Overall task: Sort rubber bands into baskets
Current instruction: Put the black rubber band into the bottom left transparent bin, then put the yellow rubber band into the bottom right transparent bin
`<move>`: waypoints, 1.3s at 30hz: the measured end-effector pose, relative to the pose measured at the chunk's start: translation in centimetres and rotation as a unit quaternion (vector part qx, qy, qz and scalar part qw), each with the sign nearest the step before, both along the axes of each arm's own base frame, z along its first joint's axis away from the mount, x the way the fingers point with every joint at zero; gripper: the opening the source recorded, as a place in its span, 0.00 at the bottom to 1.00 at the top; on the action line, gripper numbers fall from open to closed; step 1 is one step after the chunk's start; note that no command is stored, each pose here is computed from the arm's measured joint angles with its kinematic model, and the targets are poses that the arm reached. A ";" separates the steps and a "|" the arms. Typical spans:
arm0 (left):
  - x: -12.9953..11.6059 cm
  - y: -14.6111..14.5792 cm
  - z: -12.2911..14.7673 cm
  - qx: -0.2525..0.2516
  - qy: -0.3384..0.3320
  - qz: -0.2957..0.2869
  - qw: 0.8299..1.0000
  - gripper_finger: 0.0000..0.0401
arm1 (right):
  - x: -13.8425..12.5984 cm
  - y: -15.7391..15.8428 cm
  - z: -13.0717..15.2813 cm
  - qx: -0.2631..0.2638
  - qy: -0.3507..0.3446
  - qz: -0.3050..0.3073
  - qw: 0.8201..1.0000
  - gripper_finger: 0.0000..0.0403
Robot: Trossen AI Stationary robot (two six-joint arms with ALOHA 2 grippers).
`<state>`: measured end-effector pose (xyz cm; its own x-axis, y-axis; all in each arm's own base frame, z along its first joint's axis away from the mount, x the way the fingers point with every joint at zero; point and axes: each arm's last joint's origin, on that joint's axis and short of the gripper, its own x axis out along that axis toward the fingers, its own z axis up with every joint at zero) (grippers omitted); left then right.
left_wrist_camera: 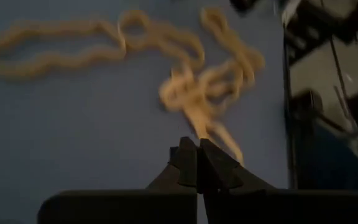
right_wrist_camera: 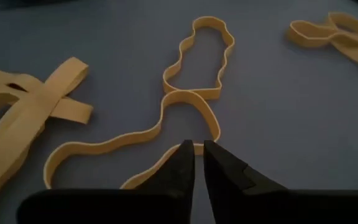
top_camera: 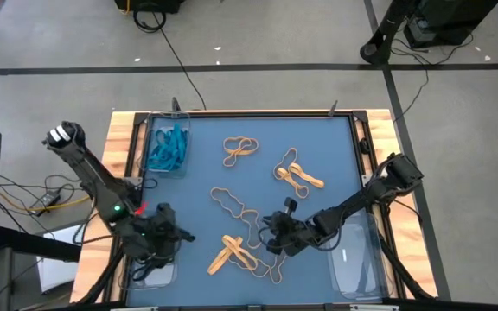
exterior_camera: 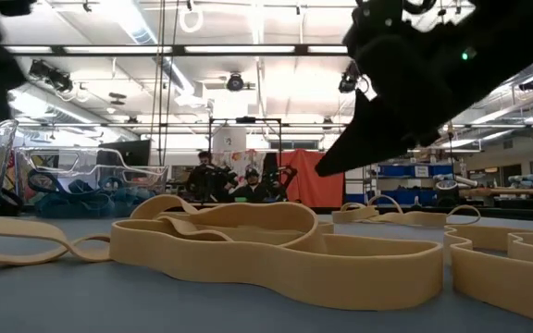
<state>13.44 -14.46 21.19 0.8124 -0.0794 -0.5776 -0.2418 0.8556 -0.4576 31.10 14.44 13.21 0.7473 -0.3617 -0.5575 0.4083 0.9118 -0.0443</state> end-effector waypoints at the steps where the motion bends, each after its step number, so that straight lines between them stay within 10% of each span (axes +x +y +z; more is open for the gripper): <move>1: -0.5 0.0 0.0 -0.010 0.014 -0.007 1.000 0.01 | 0.0 -0.2 -0.2 0.006 -0.003 -0.003 1.000 0.13; 24: -4.9 0.7 2.7 0.008 0.301 0.029 0.953 0.02 | 2.4 -3.6 -2.7 0.084 -0.020 -0.001 0.996 0.34; 33: -5.2 1.2 1.7 0.076 0.341 0.084 0.933 0.27 | 4.0 -5.3 -4.5 0.122 0.004 -0.004 0.993 0.51; 39: -5.9 2.9 2.1 0.120 0.327 0.177 0.920 0.35 | 3.9 -5.5 -4.2 0.121 0.015 0.002 0.993 0.38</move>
<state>7.53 -11.60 23.29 0.2343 0.3178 -0.9188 -0.6816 0.7276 0.0779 34.99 8.97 9.02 0.7305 -0.2113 -0.6495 0.4061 0.8990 0.1643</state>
